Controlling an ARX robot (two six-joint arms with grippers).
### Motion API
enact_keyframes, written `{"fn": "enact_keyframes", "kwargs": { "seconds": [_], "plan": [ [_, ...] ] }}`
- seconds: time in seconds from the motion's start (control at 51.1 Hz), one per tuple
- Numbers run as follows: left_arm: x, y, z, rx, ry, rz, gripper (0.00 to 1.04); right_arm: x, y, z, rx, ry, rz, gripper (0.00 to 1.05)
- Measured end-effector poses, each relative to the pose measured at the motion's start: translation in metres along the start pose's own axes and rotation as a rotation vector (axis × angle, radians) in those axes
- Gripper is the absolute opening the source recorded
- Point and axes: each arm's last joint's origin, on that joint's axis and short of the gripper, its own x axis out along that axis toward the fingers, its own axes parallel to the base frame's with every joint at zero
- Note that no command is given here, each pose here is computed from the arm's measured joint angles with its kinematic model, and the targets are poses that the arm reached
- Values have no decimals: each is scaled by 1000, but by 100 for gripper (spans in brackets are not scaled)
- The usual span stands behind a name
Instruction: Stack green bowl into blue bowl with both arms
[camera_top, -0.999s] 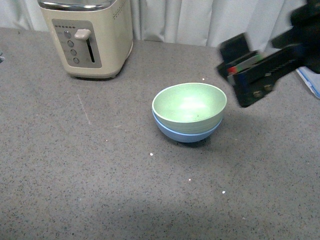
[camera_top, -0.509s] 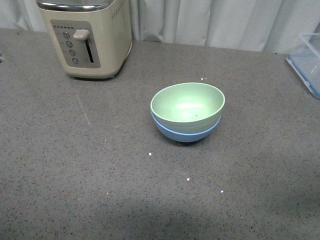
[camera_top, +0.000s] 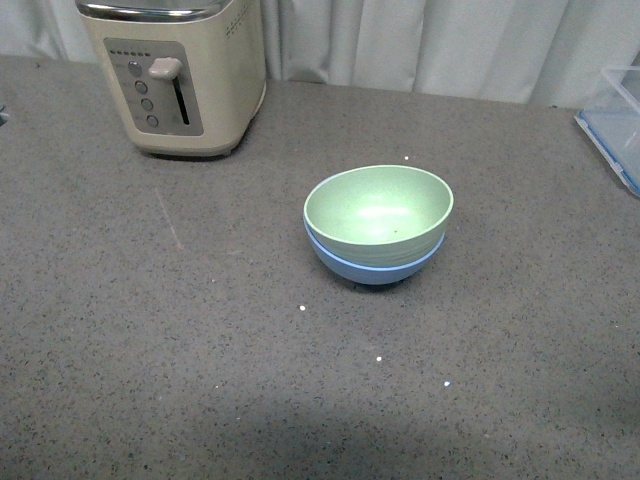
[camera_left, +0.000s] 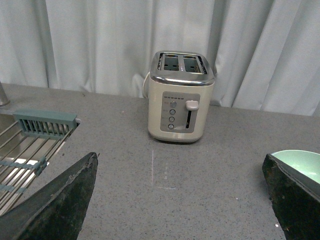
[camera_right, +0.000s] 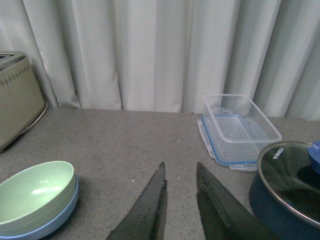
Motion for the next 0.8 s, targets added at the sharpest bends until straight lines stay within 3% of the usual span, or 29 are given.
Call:
{"fn": "enact_keyframes", "kwargs": {
  "seconds": [0.098,0.313,0.803],
  "plan": [
    [0,0,0,0,0,0,98,-5,-3,1,-1,-7,2,1],
    [0,0,0,0,0,-1,98,-15,-15,4,0,-18,-3,1],
    [0,0,0,0,0,-1,98,-33,-16,8,0,-35,-3,1]
  ]
}}
